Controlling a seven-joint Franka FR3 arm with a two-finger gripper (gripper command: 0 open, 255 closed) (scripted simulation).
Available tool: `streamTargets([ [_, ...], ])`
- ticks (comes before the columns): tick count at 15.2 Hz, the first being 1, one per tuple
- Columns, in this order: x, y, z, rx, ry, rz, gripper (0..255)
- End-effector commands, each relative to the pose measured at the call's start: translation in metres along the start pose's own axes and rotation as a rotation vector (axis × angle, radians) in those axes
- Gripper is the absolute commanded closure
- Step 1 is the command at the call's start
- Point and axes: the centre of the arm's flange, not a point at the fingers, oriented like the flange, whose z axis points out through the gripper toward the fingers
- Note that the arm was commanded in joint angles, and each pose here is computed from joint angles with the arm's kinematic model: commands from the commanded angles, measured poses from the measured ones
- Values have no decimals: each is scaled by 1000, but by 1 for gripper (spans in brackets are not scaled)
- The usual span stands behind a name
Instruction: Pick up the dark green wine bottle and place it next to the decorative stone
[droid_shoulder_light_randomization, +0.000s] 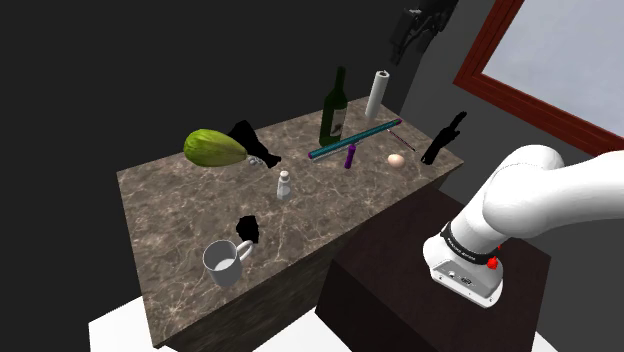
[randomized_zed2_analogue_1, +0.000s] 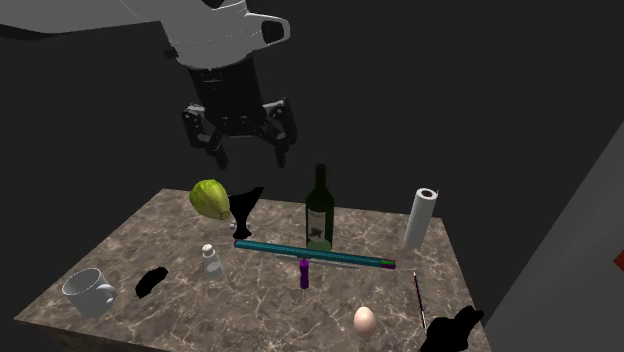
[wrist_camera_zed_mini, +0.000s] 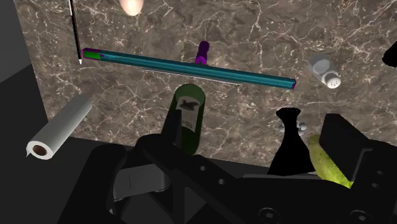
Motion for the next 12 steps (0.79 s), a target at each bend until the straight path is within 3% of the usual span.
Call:
streamTargets([
  [1, 0, 0, 0, 0, 0, 0, 0],
  [12, 114, 49, 87, 41, -37, -10, 0],
])
